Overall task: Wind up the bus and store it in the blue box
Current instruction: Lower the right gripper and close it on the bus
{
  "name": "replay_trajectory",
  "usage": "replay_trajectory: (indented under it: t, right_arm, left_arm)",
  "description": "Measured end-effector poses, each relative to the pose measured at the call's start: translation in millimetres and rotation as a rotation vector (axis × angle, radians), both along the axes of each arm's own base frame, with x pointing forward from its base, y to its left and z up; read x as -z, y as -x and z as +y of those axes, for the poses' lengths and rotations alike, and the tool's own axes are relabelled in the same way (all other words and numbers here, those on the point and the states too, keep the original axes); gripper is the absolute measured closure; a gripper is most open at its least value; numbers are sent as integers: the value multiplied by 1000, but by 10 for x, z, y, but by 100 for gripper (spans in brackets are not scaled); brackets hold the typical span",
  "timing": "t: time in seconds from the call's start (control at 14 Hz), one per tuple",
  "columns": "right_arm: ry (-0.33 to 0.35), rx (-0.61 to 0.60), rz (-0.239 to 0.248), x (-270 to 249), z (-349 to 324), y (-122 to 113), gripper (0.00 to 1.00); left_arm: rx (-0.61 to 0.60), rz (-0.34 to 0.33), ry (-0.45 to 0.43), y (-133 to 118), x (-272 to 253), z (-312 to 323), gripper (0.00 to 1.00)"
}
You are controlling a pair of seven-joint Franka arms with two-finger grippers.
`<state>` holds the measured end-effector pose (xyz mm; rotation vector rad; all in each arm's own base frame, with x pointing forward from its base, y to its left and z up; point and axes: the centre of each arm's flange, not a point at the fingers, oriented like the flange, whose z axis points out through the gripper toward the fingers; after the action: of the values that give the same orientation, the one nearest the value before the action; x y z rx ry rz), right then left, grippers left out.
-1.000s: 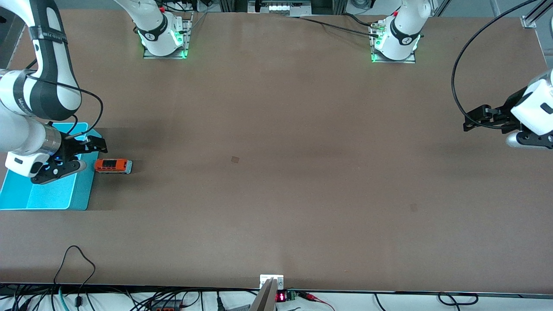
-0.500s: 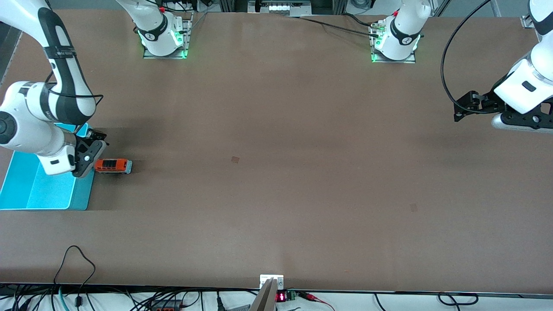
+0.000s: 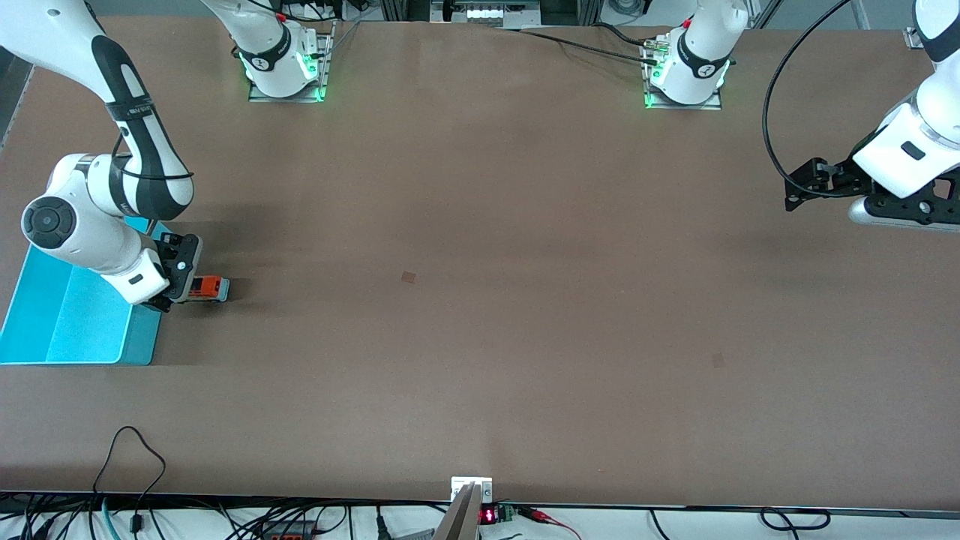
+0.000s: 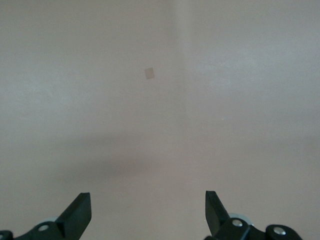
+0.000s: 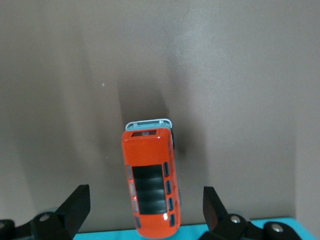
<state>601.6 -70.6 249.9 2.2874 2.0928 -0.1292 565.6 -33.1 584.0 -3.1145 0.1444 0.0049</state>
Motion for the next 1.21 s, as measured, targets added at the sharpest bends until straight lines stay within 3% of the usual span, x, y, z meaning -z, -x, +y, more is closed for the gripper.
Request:
replay_trajectory:
  t: [0.29, 0.79, 1.0, 1.14, 1.21]
  right_arm:
    - [-15, -42, -3, 270, -3, 3, 0]
    - [-43, -32, -33, 771, -88, 265, 0]
    - [-44, -30, -44, 785, -103, 255, 13]
    - [-42, -24, -61, 731, -105, 208, 39]
    - [-41, -1, -69, 698, -108, 186, 46]
  left_arm:
    - [0, 0, 0, 0, 1, 1, 0]
    - [0, 0, 0, 0, 2, 2, 0]
    - [12, 0, 0, 4, 2, -65, 0]
    - [23, 0, 0, 9, 2, -125, 0]
    - [24, 0, 0, 10, 2, -136, 0]
